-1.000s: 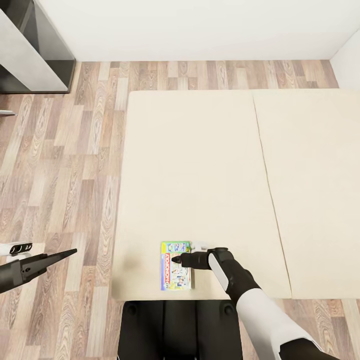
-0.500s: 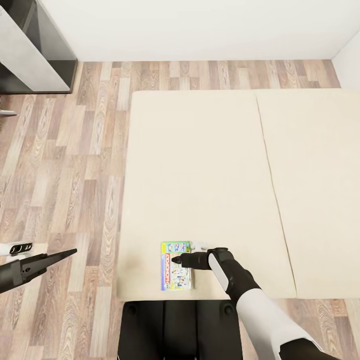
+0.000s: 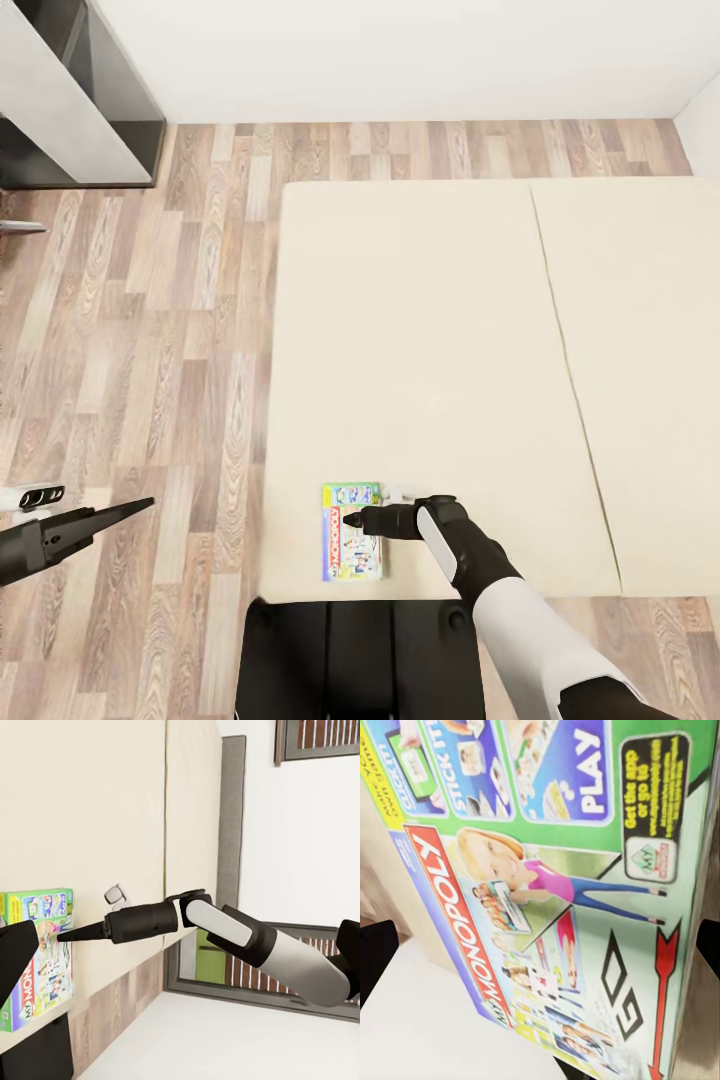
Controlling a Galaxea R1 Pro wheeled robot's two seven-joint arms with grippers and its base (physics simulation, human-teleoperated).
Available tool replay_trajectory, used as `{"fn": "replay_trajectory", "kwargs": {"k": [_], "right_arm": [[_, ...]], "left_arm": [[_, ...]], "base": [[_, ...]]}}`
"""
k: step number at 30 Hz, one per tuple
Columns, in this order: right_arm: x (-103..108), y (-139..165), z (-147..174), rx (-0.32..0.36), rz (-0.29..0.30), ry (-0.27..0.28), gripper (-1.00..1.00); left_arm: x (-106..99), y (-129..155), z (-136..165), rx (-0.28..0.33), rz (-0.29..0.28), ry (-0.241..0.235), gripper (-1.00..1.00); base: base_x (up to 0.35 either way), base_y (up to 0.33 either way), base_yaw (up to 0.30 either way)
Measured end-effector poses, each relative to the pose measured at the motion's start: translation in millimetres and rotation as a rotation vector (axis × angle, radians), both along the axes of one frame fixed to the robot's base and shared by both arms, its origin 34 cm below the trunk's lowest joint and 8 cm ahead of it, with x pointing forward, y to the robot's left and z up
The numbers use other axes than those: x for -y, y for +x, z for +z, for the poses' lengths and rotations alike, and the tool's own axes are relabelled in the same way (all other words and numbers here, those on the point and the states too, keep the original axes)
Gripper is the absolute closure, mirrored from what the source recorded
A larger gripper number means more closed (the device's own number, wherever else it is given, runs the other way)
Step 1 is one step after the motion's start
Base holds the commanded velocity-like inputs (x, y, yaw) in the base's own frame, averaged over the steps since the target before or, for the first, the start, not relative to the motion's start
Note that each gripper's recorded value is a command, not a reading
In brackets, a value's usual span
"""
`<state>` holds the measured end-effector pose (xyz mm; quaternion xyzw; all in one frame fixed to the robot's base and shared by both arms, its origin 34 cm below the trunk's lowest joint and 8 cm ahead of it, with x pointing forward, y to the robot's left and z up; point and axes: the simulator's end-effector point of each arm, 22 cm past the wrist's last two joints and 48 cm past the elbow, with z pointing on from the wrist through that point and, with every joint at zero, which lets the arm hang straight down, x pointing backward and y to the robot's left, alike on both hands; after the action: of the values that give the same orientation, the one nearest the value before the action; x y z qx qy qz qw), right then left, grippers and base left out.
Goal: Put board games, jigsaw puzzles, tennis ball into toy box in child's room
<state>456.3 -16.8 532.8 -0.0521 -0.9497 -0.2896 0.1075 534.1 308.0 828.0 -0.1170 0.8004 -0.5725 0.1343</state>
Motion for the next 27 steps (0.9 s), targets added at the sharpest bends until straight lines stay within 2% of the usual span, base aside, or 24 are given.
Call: {"fn": "replay_trajectory", "kwargs": {"k": [14,27], "right_arm": [[-0.2,-0.1,0.2,-0.002,-0.001,0.001,-1.0],[-0.3,-0.2,0.3,-0.003,-0.001,0.001,-1.0]], "left_arm": [[0.0,0.0,0.0,0.0,0.0,0.0,-1.0],[0.0,0.0,0.0,0.0,0.0,0.0,-1.0]], "base": [[0.0,0.143,0.0],[0.0,0.013,0.0]]}}
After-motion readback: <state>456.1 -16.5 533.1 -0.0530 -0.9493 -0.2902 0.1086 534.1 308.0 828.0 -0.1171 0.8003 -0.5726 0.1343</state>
